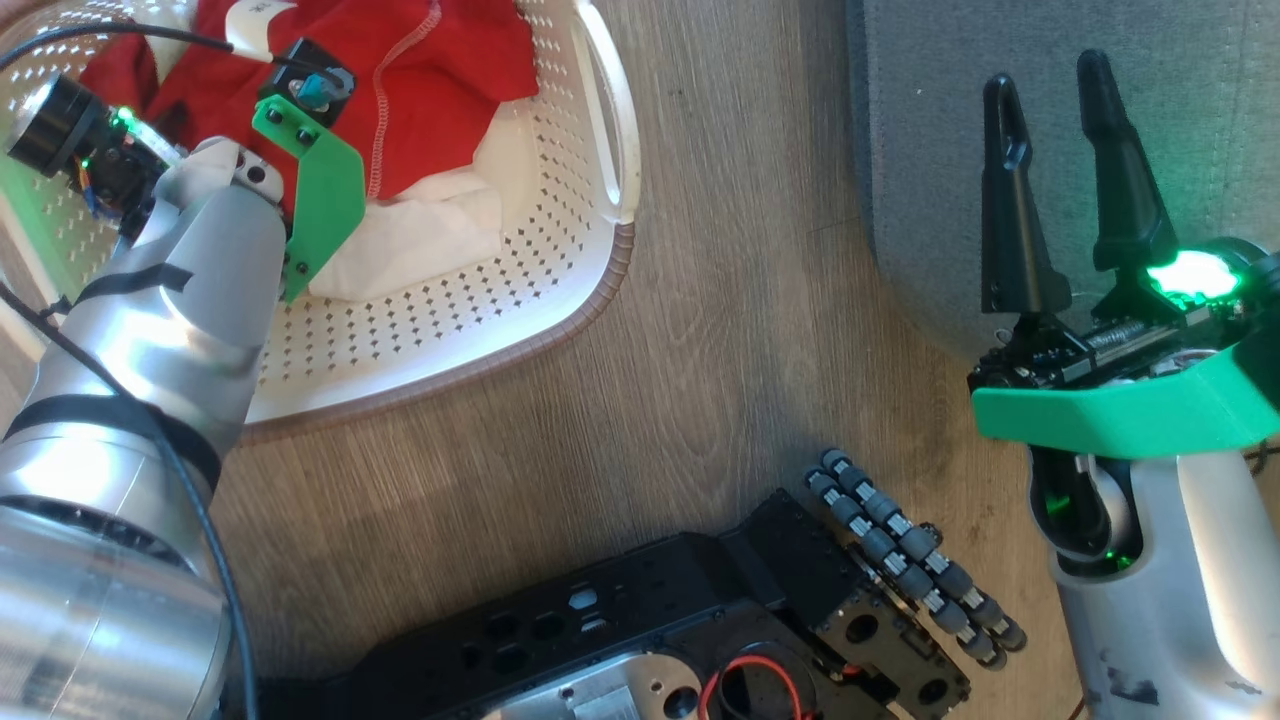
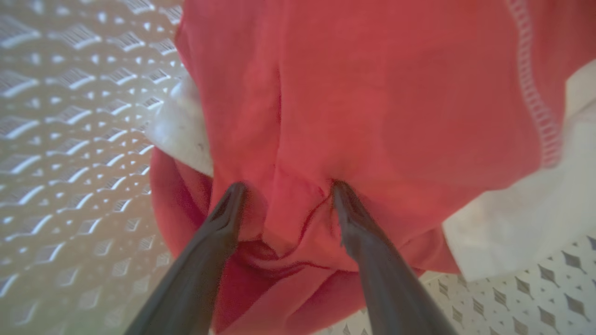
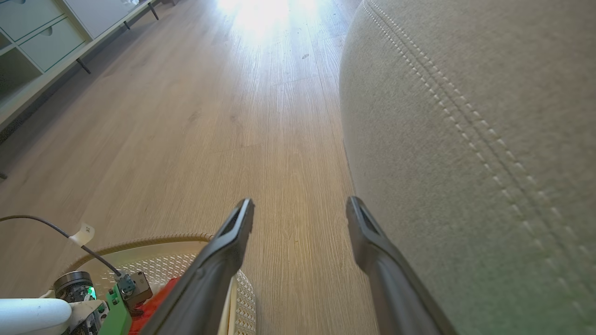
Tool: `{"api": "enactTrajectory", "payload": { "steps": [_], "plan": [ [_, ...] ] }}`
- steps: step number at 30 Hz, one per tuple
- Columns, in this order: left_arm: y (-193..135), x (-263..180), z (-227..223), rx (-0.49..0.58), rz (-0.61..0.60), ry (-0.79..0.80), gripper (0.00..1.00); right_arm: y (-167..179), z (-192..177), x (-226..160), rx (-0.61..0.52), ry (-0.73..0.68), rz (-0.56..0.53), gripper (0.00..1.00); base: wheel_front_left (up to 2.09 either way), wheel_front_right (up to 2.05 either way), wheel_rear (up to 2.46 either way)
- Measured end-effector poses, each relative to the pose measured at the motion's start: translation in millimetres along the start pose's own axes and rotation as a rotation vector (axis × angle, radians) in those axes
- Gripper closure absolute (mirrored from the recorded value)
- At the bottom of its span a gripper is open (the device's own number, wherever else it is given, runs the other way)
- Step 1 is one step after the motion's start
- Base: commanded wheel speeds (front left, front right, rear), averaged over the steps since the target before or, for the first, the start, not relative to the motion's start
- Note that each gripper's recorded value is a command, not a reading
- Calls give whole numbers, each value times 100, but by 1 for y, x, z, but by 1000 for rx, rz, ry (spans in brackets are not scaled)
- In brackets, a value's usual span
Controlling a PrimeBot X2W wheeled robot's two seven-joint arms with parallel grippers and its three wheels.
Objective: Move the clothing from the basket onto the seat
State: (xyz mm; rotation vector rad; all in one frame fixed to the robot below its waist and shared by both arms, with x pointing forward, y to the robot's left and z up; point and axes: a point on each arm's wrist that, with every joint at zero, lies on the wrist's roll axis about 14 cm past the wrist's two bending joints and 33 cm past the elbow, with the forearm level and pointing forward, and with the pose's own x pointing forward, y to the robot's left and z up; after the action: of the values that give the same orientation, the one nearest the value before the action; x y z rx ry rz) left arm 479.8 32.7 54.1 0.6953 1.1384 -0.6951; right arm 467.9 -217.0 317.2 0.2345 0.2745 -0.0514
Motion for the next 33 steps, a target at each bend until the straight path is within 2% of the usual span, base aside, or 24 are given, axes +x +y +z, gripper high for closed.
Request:
{"api": "enactTrajectory", "payload": {
  "steps": [13,14,15,16,17,33],
  "plan": [
    [-17,4,-12,-35,-94,54,0,-1,-6,-3,6,12,-9,0,0,0,0],
    [-17,4,-12,-38,-98,56,40,-1,-6,-3,6,12,-9,0,0,0,0],
    [-18,4,-13,-42,-100,63,67,-1,-6,-3,6,12,-9,0,0,0,0],
    [-19,4,-13,-47,-104,64,67,-1,-6,-3,6,12,-9,0,0,0,0],
    [-19,4,-13,-52,-107,66,100,-1,-6,-2,7,12,-9,0,0,0,0],
    [-7,-2,-2,-99,-64,1,100,1,3,3,6,-15,0,0,0,0,0]
  ]
}}
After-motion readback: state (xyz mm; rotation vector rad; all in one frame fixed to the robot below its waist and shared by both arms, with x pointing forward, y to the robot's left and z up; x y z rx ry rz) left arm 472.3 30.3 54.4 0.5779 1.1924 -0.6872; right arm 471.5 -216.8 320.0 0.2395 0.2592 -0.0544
